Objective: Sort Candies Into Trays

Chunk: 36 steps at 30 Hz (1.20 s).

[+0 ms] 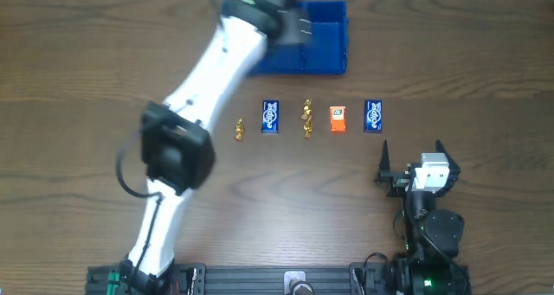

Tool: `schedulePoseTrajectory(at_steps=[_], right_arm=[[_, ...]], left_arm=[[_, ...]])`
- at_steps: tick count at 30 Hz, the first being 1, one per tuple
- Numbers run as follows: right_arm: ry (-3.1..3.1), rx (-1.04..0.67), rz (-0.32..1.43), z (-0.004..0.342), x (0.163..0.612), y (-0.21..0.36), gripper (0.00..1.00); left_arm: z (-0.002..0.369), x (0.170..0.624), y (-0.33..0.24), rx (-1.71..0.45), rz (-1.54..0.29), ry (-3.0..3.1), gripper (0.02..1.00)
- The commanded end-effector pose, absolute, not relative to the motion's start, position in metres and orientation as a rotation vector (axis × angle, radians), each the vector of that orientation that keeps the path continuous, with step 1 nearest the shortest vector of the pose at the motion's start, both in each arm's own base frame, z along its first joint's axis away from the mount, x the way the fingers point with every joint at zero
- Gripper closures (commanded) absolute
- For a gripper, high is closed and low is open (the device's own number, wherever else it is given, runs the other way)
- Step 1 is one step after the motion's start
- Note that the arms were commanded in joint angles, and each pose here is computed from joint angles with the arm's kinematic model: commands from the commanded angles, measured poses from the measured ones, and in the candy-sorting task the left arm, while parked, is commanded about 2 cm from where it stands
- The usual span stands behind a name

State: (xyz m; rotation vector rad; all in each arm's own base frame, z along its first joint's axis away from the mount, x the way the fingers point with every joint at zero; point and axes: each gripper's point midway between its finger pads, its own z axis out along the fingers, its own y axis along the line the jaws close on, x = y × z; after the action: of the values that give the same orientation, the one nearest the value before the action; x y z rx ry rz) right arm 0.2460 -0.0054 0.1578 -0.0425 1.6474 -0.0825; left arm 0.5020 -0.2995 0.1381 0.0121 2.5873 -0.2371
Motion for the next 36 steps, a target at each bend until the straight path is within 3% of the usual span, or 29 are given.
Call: schedulePoseTrajectory(at_steps=[1, 8, 25, 36], right_arm=[[1.648, -0.05, -0.087, 0.156, 0.246, -0.005, 0.001], [1.648, -0.05, -0.087, 0.156, 0.246, -0.005, 0.001], [1.648, -0.05, -0.087, 0.156, 0.246, -0.005, 0.001], [1.648, -0.05, -0.087, 0.156, 0.246, -0.005, 0.001]], left_arm=[[0.139, 0.431, -0.378, 0.007, -0.289, 2.627, 0.018], [0.083, 0.379, -0.419, 0.068, -0.23, 2.744, 0.025], [0.027, 0.378, -0.397, 0.038, -0.109, 2.85, 0.082], [-0.001, 0.381, -0.402, 0.158, -0.133, 2.883, 0.152]])
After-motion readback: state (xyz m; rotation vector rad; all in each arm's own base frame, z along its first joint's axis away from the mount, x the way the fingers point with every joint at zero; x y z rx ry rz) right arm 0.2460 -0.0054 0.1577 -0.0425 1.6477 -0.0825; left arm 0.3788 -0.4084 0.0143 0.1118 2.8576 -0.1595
